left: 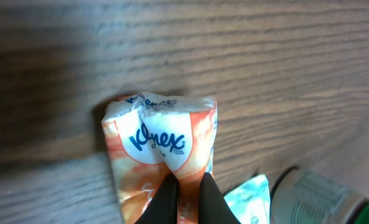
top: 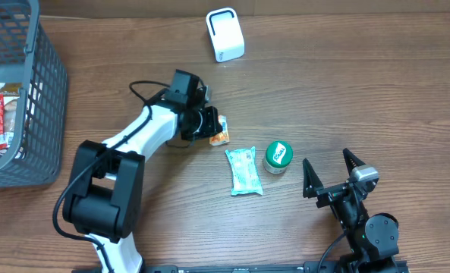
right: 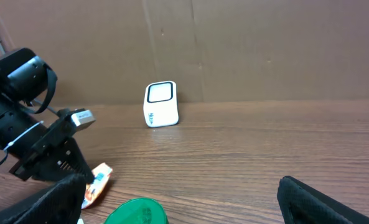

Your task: Scan the item barcode

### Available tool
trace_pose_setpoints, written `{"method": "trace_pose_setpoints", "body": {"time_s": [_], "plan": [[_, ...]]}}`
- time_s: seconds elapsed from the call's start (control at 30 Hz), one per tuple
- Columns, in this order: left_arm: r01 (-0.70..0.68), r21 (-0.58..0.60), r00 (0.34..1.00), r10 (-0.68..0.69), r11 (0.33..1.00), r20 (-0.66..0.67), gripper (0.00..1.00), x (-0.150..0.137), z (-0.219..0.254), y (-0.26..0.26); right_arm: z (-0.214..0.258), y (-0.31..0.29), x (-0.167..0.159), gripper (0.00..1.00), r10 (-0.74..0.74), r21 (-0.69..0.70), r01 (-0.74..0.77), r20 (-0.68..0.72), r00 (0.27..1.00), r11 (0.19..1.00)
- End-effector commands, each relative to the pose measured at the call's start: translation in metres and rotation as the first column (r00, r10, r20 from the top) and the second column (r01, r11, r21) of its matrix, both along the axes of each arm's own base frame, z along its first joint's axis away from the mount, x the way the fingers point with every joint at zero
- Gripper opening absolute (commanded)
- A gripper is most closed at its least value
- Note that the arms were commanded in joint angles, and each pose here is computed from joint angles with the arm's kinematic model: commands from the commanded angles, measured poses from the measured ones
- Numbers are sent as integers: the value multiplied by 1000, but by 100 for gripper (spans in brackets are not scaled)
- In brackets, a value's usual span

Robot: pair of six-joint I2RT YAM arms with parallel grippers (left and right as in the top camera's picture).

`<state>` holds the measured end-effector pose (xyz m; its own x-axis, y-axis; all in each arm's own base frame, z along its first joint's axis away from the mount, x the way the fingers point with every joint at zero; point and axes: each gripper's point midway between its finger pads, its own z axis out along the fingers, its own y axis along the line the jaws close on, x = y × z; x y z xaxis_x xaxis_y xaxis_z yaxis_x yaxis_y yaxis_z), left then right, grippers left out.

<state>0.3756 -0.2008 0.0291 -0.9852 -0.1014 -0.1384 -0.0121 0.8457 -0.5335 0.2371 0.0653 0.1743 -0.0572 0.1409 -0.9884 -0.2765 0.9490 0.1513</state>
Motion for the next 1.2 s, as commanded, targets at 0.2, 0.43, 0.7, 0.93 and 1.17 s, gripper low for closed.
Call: {"method": "trace_pose_setpoints", "body": {"time_s": [0.2, 0.43, 0.7, 0.93, 1.17], "plan": [[73, -191, 997, -70, 979, 20, 4, -2, 26, 1, -4, -2, 1, 100, -12, -5, 12, -5, 1000, 1000], [78, -67, 997, -78, 995, 9, 4, -9, 11, 6, -4, -2, 1, 100, -12, -5, 12, -5, 1000, 1000], [84, -1, 995, -84, 996, 51, 28, -8, 11, -12, -4, -2, 1, 100, -12, -5, 12, -5, 1000, 1000], [76, 127, 989, -90, 989, 114, 29, -2, 16, -27, -4, -2, 1, 100, -12, -5, 12, -5, 1000, 1000], [37, 279, 986, -81, 960, 146, 32, -1, 16, -23, -4, -2, 1, 100, -12, -5, 12, -5, 1000, 1000]]}}
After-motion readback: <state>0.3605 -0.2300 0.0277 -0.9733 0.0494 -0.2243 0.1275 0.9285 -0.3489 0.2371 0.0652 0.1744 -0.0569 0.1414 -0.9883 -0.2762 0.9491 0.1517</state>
